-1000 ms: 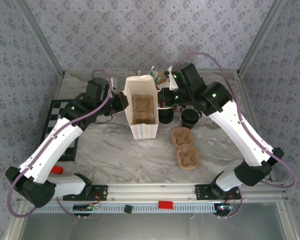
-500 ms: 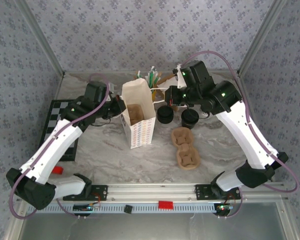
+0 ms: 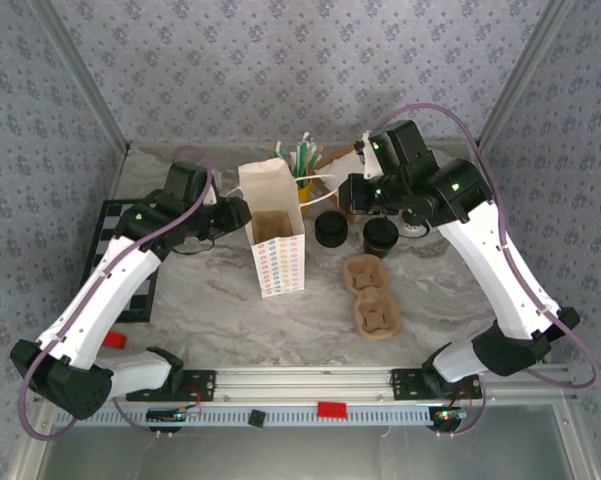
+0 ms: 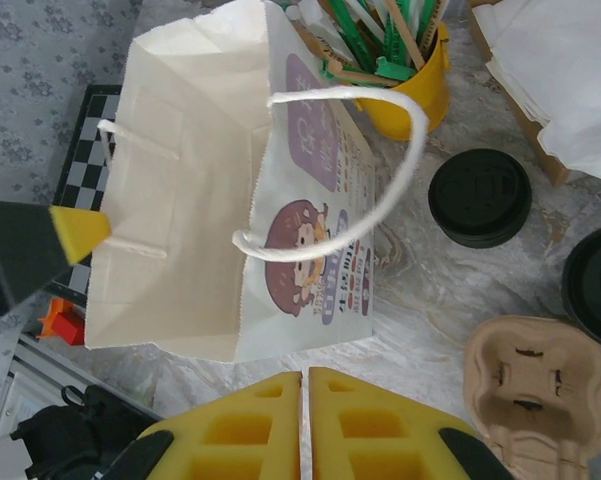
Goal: Pack the takeout coffee
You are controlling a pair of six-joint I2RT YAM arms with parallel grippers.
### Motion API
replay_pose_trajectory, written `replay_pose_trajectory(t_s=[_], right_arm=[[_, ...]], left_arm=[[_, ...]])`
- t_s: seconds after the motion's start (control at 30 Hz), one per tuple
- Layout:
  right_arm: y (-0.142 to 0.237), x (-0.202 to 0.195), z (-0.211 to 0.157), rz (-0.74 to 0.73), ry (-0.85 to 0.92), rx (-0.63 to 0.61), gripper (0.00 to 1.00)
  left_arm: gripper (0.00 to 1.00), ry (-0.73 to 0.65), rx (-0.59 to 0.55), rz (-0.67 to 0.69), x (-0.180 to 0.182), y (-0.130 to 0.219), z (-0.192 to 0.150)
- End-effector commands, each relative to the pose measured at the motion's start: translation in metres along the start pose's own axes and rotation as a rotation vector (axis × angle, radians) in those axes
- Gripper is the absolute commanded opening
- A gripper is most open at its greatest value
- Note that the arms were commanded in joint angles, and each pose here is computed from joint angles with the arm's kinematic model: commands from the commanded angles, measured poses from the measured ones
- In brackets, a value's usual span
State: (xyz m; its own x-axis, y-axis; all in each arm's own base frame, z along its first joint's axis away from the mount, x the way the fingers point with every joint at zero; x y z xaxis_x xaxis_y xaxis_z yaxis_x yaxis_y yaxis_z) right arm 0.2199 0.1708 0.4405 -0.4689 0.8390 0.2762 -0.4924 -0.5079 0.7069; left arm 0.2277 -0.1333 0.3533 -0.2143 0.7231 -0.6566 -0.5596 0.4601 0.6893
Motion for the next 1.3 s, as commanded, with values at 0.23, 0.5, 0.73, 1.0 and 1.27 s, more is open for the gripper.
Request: replay_pose_trajectory(t_s=[0.23, 0.5, 0.73, 1.0, 1.27], right_arm=[[0.023, -0.015, -0.011, -0.033, 0.006, 0.05, 0.14], [0.026, -0.038, -0.02, -0.108, -0.054, 0.116, 0.22], [0.017, -0.076, -0.039, -0.252, -0.114, 0.272, 0.36], [-0.032, -0.105, -0.05, -0.312, -0.126, 0.419, 0.57], [-0.089, -0.123, -0.048, -0.306, 0.024, 0.504, 0.76]], left_arm=[[0.52, -0.067, 0.02, 0.074, -0.008, 0.022, -0.005], [0.56, -0.123, 0.01, 0.14, -0.014, 0.027, -0.014], [0.57, -0.143, 0.007, 0.152, -0.017, 0.028, -0.019], [0.58, -0.152, -0.004, 0.143, -0.021, 0.029, -0.021], [0.58, -0.148, -0.04, 0.116, -0.021, 0.034, -0.02]])
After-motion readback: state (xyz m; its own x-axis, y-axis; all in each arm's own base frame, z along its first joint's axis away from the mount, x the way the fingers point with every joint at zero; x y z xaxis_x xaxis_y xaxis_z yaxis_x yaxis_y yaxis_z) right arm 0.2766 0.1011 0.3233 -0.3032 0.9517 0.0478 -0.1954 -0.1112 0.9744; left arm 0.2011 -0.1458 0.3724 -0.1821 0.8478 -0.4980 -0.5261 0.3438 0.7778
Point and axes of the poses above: each hand's point on the last joint's axis, 136 mm out from that joint toward the fingers, its own y axis back along the fingers, its own x axis along the line the jaws close on, z = x × y, the point moved 10 cm from there along y, back along the fingers, and after that the axes turned 13 degrees about y, right-handed, at the moved point
